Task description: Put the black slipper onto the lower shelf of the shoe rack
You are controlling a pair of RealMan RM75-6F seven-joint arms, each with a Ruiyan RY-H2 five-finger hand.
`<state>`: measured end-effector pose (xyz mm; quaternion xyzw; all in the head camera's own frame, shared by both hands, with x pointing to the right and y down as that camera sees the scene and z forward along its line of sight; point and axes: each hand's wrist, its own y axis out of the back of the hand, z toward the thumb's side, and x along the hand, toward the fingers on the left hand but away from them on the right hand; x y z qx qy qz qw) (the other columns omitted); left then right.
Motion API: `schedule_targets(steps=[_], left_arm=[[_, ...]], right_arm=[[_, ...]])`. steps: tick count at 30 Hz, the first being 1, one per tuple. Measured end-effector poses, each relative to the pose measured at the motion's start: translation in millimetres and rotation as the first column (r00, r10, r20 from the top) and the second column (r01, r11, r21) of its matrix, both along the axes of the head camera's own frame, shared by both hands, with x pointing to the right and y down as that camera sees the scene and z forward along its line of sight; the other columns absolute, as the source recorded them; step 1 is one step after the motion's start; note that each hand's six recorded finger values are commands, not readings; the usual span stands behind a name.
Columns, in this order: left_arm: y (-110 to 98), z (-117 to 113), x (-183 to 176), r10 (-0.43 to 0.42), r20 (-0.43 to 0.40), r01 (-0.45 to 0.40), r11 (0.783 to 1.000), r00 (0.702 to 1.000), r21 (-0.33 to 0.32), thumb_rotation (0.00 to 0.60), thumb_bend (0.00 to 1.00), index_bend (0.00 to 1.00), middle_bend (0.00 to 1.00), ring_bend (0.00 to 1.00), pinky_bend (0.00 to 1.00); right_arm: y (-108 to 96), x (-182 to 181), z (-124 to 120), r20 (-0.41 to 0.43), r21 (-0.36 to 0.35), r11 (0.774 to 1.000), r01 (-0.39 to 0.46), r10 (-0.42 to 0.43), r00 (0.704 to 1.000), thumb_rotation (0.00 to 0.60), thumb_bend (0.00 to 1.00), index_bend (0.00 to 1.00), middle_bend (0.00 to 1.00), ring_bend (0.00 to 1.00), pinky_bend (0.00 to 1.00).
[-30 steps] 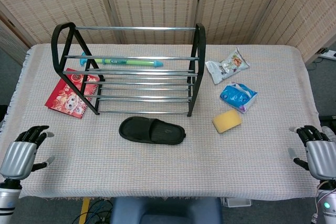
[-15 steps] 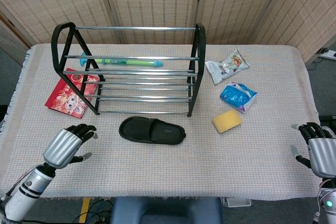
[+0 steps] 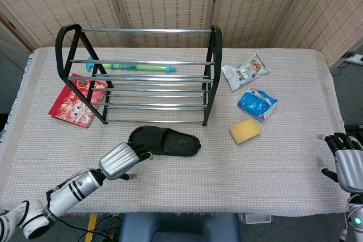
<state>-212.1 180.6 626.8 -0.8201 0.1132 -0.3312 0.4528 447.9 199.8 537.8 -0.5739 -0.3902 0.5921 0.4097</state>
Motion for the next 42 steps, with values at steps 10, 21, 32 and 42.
schedule_targets(steps=[10,21,32,42], left_arm=[[-10.6,32.4,46.7,0.018,0.068,-0.016,0.999,0.997,-0.042,0.600,0.17,0.32,0.29,0.31,0.43],[-12.5,44.1,72.6,0.048,0.119,-0.046,0.999,0.992,-0.019,0.600,0.17,0.31,0.30,0.31,0.38],[-3.8,54.1,91.6,0.114,0.208,-0.132,0.989,0.971,0.072,0.600,0.17,0.32,0.34,0.30,0.37],[3.8,47.6,84.6,0.154,0.289,-0.195,0.974,0.945,0.117,0.600,0.17,0.34,0.42,0.30,0.37]], right_arm=[[4.4,9.2,-2.3,-0.010,0.002,1.000,-0.028,0.028,1.000,0.600,0.31,0.26,0.34,0.24,0.34],[6.2,15.6,-0.2,-0.011,-0.003,0.999,-0.044,0.044,0.999,0.600,0.31,0.26,0.35,0.24,0.34],[9.7,24.7,3.8,-0.010,-0.014,0.998,-0.066,0.066,0.998,0.600,0.31,0.26,0.35,0.24,0.34],[12.6,29.6,3.4,-0.004,-0.013,0.997,-0.080,0.080,0.997,0.600,0.31,0.26,0.35,0.24,0.34]])
